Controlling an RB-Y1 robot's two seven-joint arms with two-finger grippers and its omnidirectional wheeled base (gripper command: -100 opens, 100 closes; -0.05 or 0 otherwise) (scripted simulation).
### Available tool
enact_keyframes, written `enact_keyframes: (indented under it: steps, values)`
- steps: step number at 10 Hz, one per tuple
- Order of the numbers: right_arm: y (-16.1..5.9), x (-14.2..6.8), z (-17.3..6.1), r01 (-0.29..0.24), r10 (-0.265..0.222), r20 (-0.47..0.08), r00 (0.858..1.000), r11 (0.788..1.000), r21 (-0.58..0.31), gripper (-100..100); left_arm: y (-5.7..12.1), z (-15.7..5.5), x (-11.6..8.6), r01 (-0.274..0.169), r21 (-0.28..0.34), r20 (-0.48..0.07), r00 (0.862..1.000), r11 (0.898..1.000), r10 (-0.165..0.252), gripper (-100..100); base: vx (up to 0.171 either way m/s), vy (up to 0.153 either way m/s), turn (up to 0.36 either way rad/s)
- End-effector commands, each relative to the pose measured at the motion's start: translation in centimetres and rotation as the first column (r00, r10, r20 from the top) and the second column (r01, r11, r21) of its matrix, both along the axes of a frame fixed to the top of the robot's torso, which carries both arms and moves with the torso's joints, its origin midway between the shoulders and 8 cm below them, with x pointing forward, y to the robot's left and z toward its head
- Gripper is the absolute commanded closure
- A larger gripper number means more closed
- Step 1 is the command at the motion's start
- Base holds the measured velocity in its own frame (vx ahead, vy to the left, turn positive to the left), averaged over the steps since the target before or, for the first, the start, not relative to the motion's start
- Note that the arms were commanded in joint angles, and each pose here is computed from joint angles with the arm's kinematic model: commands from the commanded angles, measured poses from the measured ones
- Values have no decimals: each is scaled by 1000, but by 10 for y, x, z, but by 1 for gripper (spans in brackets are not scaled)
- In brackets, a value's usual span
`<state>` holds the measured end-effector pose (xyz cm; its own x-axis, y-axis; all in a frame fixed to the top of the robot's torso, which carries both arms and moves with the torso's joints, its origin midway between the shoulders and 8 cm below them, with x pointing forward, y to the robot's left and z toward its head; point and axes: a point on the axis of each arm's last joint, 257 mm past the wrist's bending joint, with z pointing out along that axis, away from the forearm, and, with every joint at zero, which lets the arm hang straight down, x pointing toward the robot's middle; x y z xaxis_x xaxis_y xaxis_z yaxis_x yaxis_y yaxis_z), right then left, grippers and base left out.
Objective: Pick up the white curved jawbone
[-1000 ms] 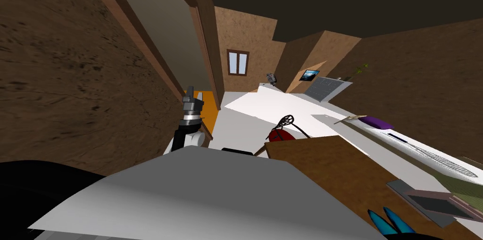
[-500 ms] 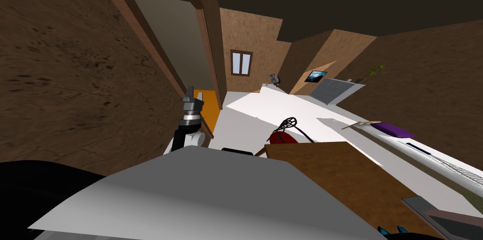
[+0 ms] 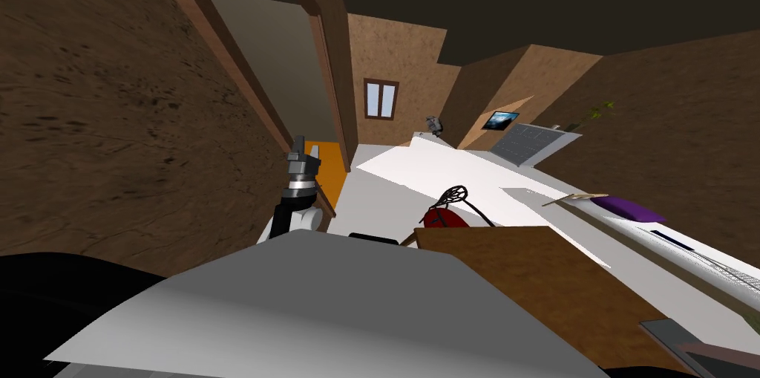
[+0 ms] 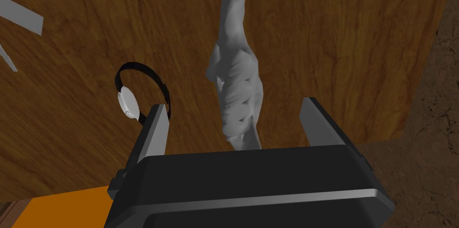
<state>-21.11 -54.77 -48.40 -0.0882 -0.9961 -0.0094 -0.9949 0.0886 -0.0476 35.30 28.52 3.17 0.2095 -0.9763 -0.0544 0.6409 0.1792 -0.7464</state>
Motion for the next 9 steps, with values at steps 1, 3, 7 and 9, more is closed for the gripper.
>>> enact_keyframes:
  steps: [1, 3, 7, 9]
  values:
    - [-1, 7, -8, 10, -10, 2, 1000, 1000, 0, -100, 0, 0, 0, 0, 0, 0, 1000, 1000, 0, 0, -49, 5, 79]
    - [-2, 12, -13, 16, -16, 3, 1000, 1000, 0, -100, 0, 0, 0, 0, 0, 0, 1000, 1000, 0, 0, -69, 14, 46]
    - [-4, 20, -20, 25, -25, 5, 1000, 1000, -1, 100, 0, 0, 0, 0, 0, 0, 1000, 1000, 0, 0, -48, 8, 35]
    - [-4, 20, -20, 26, -26, 4, 1000, 1000, 0, 100, 0, 0, 0, 0, 0, 0, 1000, 1000, 0, 0, -3, 0, -4]
